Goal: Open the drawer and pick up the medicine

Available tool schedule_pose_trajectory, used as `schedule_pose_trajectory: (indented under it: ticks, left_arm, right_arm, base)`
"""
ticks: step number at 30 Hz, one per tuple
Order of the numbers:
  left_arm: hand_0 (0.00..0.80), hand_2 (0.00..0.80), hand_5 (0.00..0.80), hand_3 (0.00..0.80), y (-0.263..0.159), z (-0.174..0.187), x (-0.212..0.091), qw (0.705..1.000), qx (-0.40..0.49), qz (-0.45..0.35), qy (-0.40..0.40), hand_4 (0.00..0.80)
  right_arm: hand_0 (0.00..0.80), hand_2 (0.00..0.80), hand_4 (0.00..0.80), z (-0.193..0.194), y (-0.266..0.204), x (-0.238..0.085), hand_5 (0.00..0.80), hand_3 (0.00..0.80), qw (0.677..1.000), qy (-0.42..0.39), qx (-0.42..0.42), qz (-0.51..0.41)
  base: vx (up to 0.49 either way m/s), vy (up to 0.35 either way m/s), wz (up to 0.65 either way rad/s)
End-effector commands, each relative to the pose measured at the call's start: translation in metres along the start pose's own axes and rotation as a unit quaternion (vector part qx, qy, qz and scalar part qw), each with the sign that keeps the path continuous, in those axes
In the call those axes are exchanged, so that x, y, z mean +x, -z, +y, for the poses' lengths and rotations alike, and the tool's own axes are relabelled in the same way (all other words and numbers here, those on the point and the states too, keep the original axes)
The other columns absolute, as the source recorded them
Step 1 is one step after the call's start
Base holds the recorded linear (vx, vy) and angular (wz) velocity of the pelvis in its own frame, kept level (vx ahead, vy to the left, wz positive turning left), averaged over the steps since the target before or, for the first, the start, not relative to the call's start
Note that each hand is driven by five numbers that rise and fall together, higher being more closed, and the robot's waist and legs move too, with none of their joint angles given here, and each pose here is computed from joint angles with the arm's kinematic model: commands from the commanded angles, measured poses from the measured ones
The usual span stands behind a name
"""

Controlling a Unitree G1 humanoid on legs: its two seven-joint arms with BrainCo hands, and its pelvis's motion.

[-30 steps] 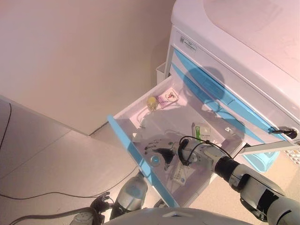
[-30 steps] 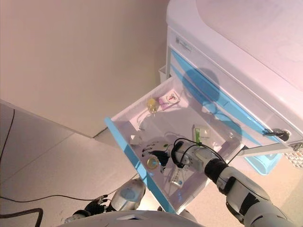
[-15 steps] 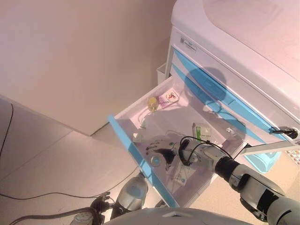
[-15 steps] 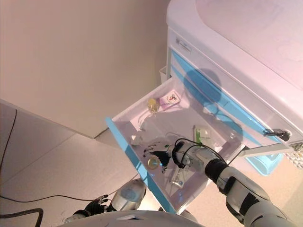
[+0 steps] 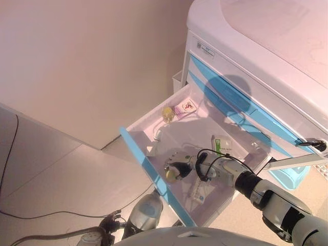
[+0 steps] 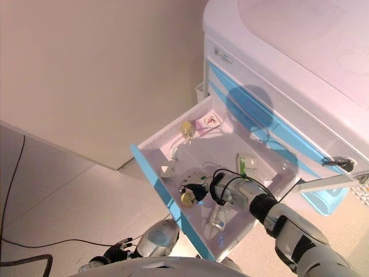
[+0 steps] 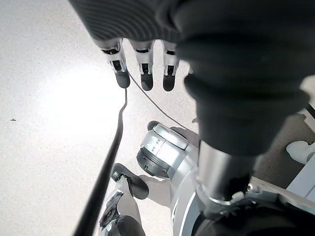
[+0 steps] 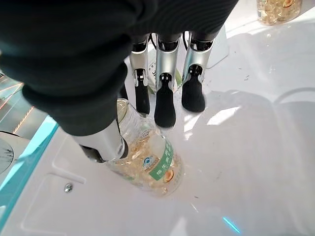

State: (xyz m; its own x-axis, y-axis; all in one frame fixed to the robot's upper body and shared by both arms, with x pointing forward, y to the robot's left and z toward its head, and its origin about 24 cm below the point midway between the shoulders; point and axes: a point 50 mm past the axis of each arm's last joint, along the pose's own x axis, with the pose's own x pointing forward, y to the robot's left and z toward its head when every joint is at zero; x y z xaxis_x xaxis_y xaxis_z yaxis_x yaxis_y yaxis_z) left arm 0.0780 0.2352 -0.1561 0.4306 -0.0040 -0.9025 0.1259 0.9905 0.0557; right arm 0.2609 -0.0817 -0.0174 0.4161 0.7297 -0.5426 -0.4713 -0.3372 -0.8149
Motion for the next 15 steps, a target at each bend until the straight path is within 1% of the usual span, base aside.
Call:
schedule_pose_trajectory:
  ticks: [1,6,7,8,9,10,11,15]
  left_arm:
    - [0.0,0.0,0.0,0.0,0.0118,0.0018,-0.0029,1.0,0.018,0.023,0.001,0.0]
    - [0.0,0.0,0.0,0.0,0.0111,0.0021,-0.0027,1.0,0.019,0.022,-0.001,0.0]
    - [0.0,0.0,0.0,0.0,0.0114,0.0018,-0.0028,1.0,0.02,0.023,-0.001,0.0]
    - [0.0,0.0,0.0,0.0,0.0114,0.0019,-0.0028,1.0,0.02,0.023,-0.001,0.0]
    - [0.0,0.0,0.0,0.0,0.0111,0.0026,-0.0028,1.0,0.02,0.022,-0.002,0.0]
    - [0.0,0.0,0.0,0.0,0.0107,0.0026,-0.0027,1.0,0.02,0.022,-0.002,0.0]
    - [0.0,0.0,0.0,0.0,0.0106,0.0024,-0.0026,1.0,0.02,0.022,-0.002,0.0]
    - [0.0,0.0,0.0,0.0,0.0107,0.0027,-0.0027,1.0,0.021,0.022,-0.003,0.0]
  right_arm:
    - [0.8,0.8,0.8,-0.004,-0.0145,0.0056,0.8,0.8,0.999,0.015,-0.011,-0.036]
    - [0.8,0.8,0.8,-0.0047,-0.0145,0.0059,0.8,0.8,0.999,0.017,-0.011,-0.035]
    - [0.772,0.772,0.772,-0.0044,-0.0144,0.0061,0.772,0.772,0.999,0.016,-0.011,-0.034]
    - [0.681,0.681,0.681,-0.0042,-0.0142,0.0061,0.681,0.681,0.999,0.016,-0.011,-0.034]
    - [0.436,0.436,0.436,-0.0035,-0.0139,0.006,0.436,0.436,0.999,0.015,-0.012,-0.033]
    - [0.063,0.063,0.063,-0.003,-0.014,0.0065,0.063,0.063,0.999,0.015,-0.012,-0.031]
    - [0.0,0.0,0.0,-0.0027,-0.0144,0.007,0.0,0.0,0.999,0.014,-0.012,-0.031]
    - [0.0,0.0,0.0,-0.0032,-0.0156,0.0067,0.0,0.0,0.999,0.013,-0.013,-0.034]
  base:
    - [0.0,0.0,0.0]
    - [0.0,0.0,0.0]
    - [0.0,0.0,0.0]
    - [0.0,0.0,0.0]
    - [0.0,0.0,0.0]
    - [0.0,0.0,0.0]
    - [0.0,0.0,0.0]
    - [0.0,0.0,0.0]
